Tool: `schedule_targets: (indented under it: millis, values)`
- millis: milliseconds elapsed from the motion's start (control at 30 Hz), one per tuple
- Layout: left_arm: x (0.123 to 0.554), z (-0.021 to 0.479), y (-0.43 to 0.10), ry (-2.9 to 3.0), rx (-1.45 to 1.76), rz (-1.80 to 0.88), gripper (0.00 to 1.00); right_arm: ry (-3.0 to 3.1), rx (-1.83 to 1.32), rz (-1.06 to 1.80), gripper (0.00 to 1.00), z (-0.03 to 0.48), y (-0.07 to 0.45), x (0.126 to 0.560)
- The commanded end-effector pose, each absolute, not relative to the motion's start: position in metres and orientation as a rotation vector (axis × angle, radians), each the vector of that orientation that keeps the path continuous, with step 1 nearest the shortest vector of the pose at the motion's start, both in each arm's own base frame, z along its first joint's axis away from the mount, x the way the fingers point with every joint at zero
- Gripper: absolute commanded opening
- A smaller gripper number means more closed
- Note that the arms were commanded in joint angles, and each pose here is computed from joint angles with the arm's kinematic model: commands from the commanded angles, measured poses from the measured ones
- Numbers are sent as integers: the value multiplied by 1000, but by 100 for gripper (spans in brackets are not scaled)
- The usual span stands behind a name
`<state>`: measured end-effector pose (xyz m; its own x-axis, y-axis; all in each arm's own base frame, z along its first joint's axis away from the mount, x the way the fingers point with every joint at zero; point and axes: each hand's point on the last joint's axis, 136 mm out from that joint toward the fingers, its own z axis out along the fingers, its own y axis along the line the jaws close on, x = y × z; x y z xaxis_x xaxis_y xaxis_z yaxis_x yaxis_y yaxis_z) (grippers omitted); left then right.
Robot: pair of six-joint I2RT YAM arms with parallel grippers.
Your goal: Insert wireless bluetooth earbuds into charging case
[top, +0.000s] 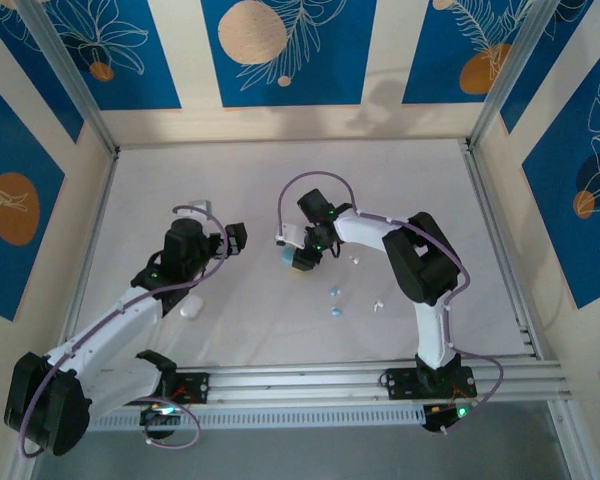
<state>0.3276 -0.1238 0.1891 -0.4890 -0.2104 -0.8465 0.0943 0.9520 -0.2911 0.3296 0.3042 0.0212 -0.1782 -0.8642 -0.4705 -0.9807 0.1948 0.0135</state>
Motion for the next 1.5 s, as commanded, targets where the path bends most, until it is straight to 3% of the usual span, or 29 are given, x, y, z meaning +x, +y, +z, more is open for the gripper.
schedule_targets:
  millis: [0,333,533,667,933,1467]
  values:
    - [330,194,-133,2079,-41,-421,97,2097,-1678,555,31,47,308,322]
    - [300,270,-215,1604,586,-760,76,1838,-1417,1142,27,203,278,294]
    - [275,298,-255,1427,902,-946,69,1704,-1380,1229,27,253,259,280]
    - [276,305,-271,1403,979,-1017,70,1643,-1398,1213,27,266,258,274]
    - [260,303,-300,1391,1171,-1093,80,1526,-1454,1132,27,275,259,268]
    - [275,297,-323,1450,1203,-1069,75,1422,-1538,1035,27,277,270,262]
